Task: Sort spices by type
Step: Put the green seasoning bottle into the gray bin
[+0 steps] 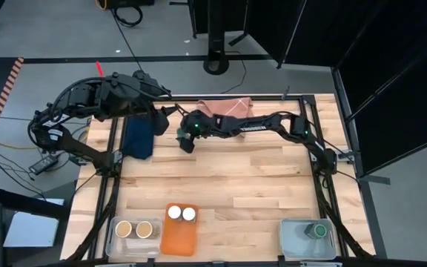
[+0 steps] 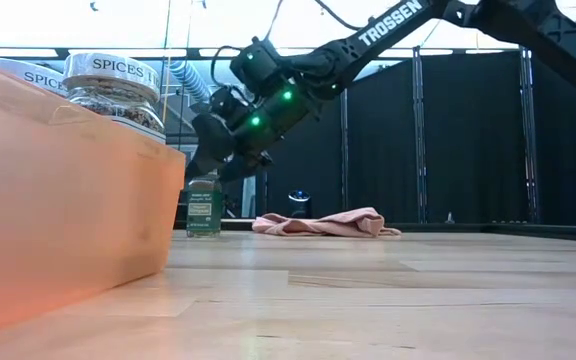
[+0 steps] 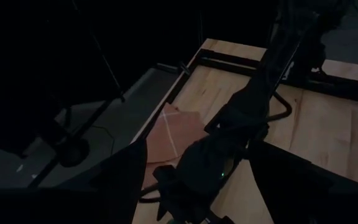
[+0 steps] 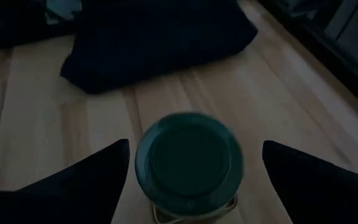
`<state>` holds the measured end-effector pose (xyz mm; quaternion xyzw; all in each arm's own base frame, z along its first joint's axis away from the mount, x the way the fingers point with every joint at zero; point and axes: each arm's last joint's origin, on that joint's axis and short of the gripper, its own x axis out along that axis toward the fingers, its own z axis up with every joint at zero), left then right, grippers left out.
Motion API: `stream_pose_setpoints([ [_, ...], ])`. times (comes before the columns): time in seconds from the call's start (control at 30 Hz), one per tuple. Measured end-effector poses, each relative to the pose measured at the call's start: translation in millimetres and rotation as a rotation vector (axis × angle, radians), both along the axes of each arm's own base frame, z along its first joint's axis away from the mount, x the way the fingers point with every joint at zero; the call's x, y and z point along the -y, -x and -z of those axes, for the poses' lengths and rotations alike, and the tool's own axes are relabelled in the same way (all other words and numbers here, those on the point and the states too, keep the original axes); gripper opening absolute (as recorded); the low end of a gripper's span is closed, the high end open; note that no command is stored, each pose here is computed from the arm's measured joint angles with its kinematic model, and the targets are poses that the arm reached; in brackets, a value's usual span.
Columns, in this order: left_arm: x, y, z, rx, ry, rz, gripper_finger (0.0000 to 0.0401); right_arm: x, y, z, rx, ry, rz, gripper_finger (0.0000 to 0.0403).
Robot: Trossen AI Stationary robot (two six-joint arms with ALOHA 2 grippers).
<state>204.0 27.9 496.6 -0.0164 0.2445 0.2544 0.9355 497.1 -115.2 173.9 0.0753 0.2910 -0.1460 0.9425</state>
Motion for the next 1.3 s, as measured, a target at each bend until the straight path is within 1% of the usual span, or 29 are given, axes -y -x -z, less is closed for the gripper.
stream_pose_setpoints([
  [0.1,0.0,0.1,0.1,-0.001,0.000,-0.002,0.0284,0.1,0.2,3.9,-0.017,0.003,0.003,0.0374],
  [0.27,-0.1,0.1,0.3,-0.002,0.001,-0.004,0.0284,0.7,-1.4,3.8,-0.003,0.032,-0.005,0.0372],
  [0.37,-0.1,0.5,0.9,-0.009,0.000,-0.006,0.0284,0.9,-0.3,5.2,-0.021,0.028,-0.004,0.0358],
  [0.47,-0.1,0.8,1.4,-0.015,0.001,-0.007,0.0284,0.5,0.6,7.9,-0.042,0.019,-0.010,0.0317],
  [0.53,-0.1,0.9,1.6,-0.018,0.001,-0.007,0.0284,0.1,0.7,8.2,-0.045,0.016,-0.014,0.0278],
  [0.63,-0.2,1.0,1.6,-0.019,-0.001,-0.010,0.0284,-0.8,0.7,8.5,-0.049,0.016,-0.019,0.0208],
  [0.67,-0.2,1.1,1.8,-0.021,-0.001,-0.010,0.0284,-0.8,0.7,8.5,-0.050,0.018,-0.021,0.0197],
  [0.8,-0.1,1.5,2.3,-0.028,0.000,-0.010,0.0284,-0.8,0.8,8.7,-0.051,0.016,-0.020,0.0197],
  [1.03,0.0,3.2,5.0,-0.058,0.007,-0.014,0.0284,-4.9,1.3,7.0,-0.050,-0.033,0.011,0.0197],
  [1.17,0.0,3.1,4.7,-0.055,0.007,-0.014,0.0284,-8.9,0.1,-4.0,-0.049,-0.043,0.000,0.0197],
  [1.3,-0.2,3.0,4.4,-0.052,0.002,-0.021,0.0284,-10.3,-2.5,-31.0,-0.028,-0.034,-0.005,0.0197],
])
